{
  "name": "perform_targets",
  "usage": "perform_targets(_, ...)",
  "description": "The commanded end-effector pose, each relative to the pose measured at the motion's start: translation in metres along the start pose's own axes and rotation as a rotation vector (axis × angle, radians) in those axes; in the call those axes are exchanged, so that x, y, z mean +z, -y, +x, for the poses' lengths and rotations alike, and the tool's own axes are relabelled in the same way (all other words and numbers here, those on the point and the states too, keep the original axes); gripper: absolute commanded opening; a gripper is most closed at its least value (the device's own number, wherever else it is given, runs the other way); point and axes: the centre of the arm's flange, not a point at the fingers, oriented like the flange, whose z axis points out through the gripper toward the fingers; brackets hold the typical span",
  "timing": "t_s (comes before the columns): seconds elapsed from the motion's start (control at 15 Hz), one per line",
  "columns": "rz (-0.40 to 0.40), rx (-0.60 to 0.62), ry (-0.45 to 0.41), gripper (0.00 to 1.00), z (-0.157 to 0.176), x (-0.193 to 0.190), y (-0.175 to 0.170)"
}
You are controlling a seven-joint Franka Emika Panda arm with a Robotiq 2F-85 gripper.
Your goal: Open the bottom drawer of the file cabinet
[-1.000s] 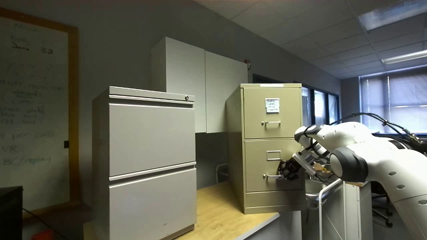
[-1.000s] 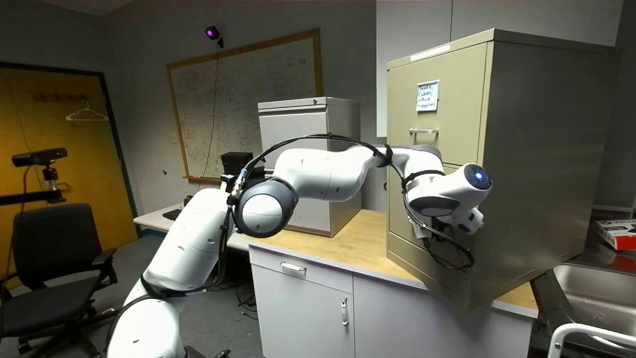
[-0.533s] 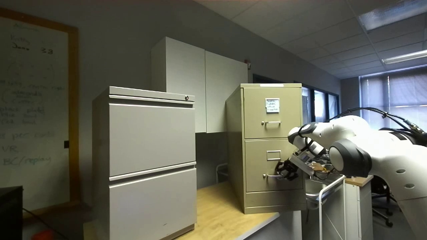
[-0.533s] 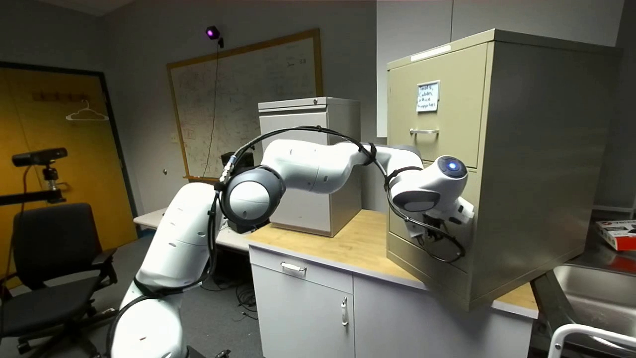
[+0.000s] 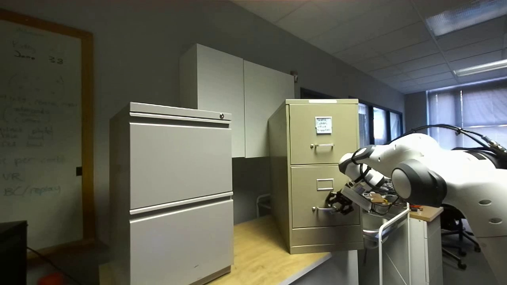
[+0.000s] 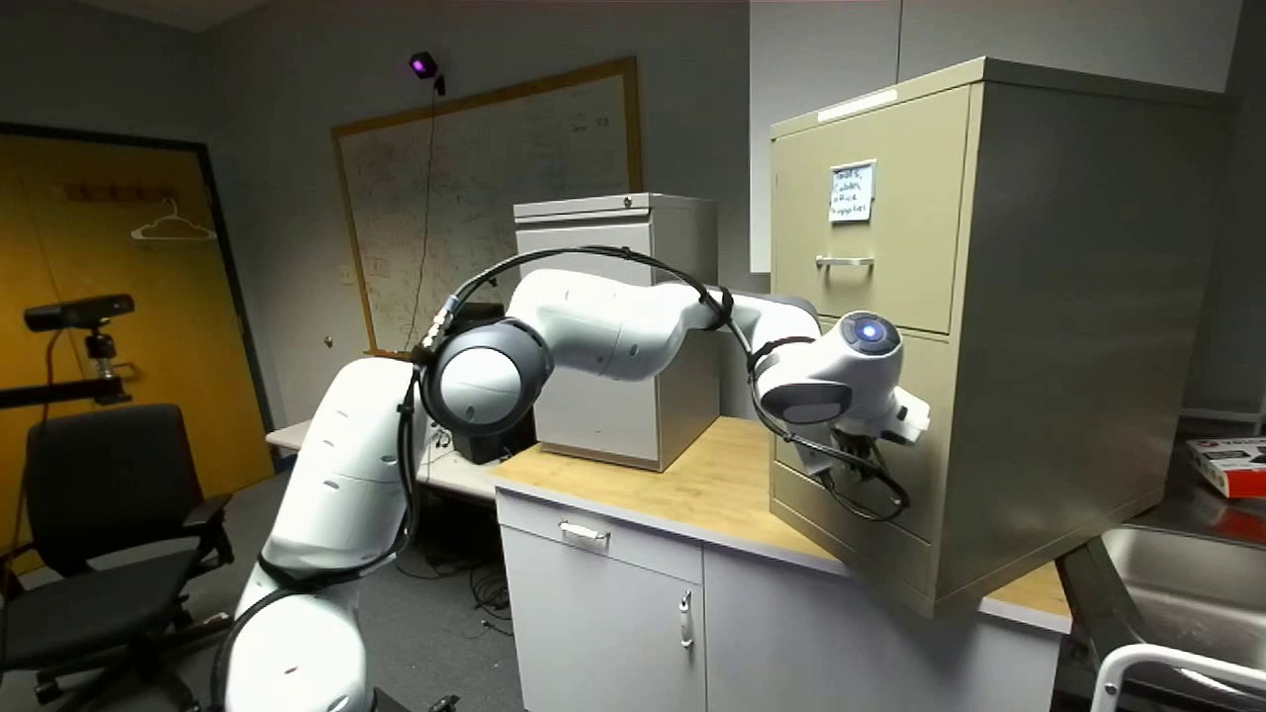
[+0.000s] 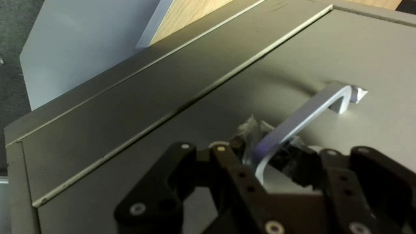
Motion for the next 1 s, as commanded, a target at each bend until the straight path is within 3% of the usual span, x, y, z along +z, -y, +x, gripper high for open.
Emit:
perform_targets(0.0, 0.001, -0.098, 0.11, 0.03, -0.076, 0.005, -0.012)
perform_targets(0.6, 0.01, -0.117, 0.008, 0.03, -0.092, 0.004, -0.01)
perform_targets(0.93, 0.063, -0.065, -0.032, 0.03, -0.098, 0.007, -0.015)
